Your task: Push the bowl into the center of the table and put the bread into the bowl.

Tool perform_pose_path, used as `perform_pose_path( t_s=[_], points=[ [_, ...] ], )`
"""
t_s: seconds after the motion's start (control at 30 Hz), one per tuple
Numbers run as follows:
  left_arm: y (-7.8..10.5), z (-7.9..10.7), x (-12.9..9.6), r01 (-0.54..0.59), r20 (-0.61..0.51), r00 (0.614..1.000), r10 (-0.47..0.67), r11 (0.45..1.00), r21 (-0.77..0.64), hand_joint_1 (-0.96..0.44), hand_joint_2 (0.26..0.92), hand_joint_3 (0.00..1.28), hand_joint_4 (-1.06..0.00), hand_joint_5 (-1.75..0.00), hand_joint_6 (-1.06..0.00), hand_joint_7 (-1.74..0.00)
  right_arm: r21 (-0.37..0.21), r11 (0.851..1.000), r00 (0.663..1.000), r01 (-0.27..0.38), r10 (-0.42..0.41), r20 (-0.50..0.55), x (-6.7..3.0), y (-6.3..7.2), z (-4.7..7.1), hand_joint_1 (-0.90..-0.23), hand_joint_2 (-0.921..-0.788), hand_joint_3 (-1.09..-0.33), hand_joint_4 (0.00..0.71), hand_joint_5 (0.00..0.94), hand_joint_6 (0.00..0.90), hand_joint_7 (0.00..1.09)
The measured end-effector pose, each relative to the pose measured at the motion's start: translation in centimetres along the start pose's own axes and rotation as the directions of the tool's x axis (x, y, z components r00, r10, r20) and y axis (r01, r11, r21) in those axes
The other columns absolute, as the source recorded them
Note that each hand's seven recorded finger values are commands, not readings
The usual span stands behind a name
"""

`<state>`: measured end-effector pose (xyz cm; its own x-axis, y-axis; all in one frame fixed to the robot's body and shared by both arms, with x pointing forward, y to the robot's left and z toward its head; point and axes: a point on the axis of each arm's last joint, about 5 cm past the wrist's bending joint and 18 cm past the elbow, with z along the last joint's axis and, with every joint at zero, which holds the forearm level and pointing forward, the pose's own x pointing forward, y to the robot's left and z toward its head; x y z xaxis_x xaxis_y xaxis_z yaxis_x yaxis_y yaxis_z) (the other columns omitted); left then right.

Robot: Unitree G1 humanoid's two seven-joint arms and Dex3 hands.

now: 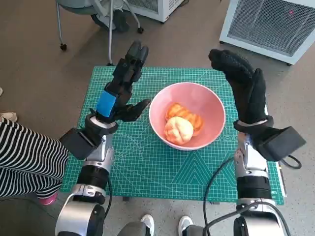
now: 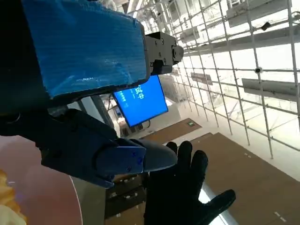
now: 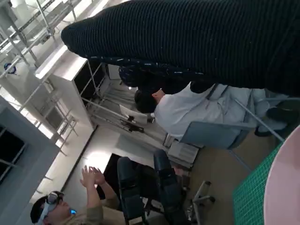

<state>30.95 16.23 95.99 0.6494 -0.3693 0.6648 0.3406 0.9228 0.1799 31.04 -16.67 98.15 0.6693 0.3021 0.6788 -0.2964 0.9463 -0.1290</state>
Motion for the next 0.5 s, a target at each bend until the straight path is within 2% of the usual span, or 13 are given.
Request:
perform_pose_path(
  t_s=[0.5],
  points=[
    [0.11,-0.05,-0.07,0.013,0.0,1.0,-0.013,1.0,-0.02,-0.73,0.921,0.36,0.0,0.0,-0.03,-0.02,0.0,1.0,1.0,0.001,-0.001,0.001,-0.02,-0.06,0.01,-0.711,-0.921,-0.733,0.136,0.001,0.042,0.39]
  ],
)
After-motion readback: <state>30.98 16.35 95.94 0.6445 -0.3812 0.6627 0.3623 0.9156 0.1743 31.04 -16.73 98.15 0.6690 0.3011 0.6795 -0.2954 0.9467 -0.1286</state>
